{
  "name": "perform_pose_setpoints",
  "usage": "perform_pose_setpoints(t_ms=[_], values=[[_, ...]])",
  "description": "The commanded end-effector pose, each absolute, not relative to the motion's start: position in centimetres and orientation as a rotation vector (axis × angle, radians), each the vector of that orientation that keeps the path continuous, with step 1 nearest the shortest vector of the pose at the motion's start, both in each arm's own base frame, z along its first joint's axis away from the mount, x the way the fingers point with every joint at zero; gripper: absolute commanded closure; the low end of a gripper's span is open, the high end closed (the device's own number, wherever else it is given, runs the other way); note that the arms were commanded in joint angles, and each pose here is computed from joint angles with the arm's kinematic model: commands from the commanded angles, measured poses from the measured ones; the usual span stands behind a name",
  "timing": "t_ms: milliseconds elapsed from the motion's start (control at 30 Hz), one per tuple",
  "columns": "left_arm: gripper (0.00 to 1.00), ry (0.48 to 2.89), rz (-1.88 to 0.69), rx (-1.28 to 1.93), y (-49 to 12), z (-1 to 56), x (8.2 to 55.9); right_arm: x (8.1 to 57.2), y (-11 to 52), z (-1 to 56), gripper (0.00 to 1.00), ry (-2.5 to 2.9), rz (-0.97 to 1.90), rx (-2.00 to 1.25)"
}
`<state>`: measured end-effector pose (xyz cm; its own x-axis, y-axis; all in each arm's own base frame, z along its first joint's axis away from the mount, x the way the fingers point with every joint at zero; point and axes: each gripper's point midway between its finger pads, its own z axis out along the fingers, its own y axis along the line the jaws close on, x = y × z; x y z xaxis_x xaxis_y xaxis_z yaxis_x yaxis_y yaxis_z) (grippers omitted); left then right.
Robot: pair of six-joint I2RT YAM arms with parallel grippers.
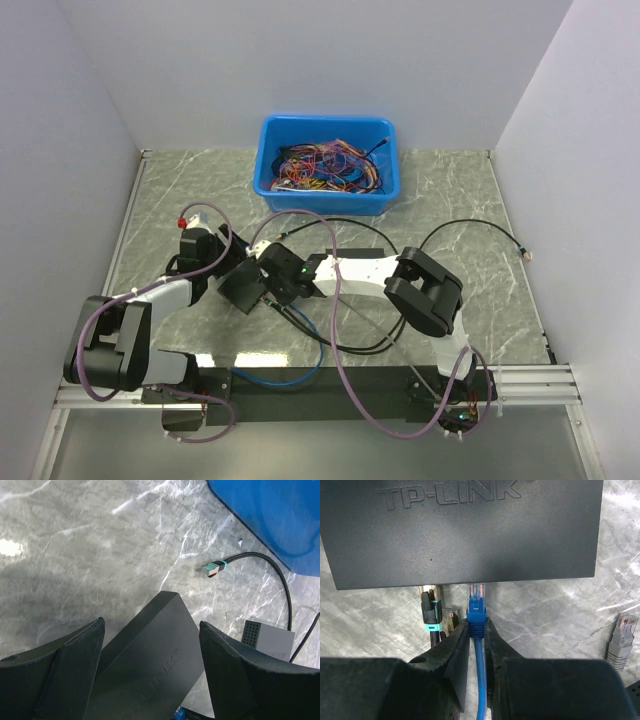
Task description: Insert the plug into the switch port
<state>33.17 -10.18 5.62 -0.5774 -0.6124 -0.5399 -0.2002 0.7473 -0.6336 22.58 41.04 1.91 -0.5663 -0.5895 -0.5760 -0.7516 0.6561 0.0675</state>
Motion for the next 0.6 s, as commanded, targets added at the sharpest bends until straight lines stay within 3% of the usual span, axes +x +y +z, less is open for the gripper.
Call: perform_pose_setpoints(t_ms=[0, 567], values=[[0.19, 2.105, -0.682, -0.526, -10.5, 7.3, 34.8, 22.7, 41.4, 2.1, 1.00, 2.369, 0.373, -1.057], [0.20, 2.211, -0.767, -0.553, -11.9, 4.1, 34.5, 22.7, 42.3, 2.4, 1.00, 2.416, 0.304, -1.098]])
